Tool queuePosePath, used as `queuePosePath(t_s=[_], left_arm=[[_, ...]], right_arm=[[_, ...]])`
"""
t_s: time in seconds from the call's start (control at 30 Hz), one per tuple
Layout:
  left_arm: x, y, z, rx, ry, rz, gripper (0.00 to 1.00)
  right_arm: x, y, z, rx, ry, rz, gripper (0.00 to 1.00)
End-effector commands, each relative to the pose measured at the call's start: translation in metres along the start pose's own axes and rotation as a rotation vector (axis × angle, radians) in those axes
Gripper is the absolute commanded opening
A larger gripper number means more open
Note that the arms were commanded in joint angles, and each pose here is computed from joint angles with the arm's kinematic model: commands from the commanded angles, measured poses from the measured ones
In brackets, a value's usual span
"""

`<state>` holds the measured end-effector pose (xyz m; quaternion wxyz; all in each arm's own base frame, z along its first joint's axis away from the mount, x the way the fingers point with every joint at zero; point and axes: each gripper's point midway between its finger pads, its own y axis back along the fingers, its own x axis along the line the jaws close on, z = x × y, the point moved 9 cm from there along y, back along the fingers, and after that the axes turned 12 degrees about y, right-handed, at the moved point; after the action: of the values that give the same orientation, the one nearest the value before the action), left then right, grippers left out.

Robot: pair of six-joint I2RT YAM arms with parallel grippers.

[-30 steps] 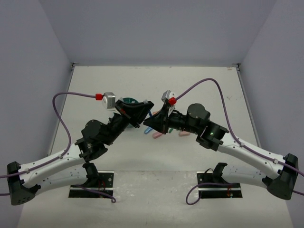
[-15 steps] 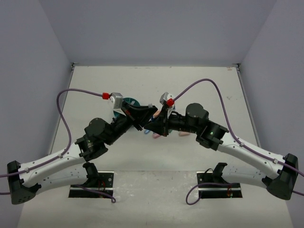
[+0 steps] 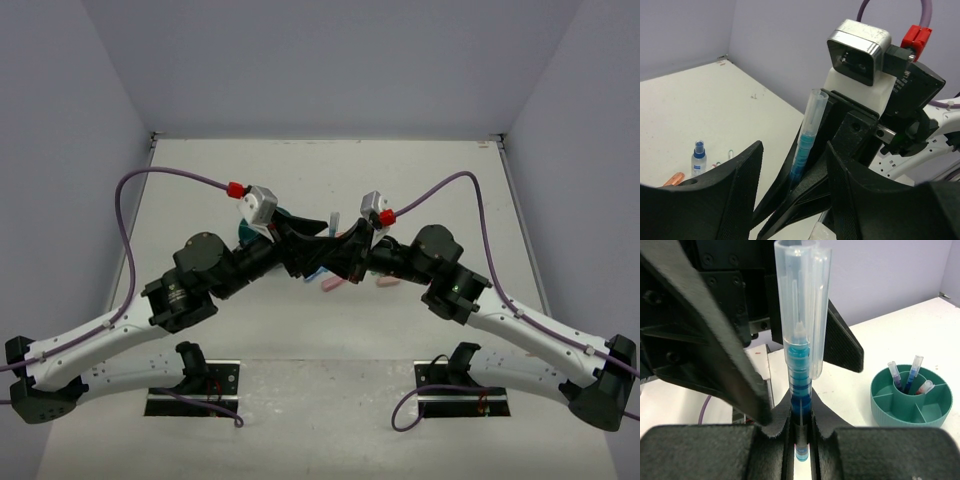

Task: Sort the stationery into containers
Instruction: Close the pen cap on the pen, then place the pen in the storage box.

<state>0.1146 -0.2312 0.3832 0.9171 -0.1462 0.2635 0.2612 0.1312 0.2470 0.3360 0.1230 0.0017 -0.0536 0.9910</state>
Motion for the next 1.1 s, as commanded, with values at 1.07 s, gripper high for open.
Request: queuePosePath(t_s=[1.07], left_arm=[[-0.019, -0.005, 0.031, -0.099, -0.115, -0.095, 0.34]], right_arm=[[0.000, 0.001, 0.005, 0.036, 0.003, 0.007, 0.00]])
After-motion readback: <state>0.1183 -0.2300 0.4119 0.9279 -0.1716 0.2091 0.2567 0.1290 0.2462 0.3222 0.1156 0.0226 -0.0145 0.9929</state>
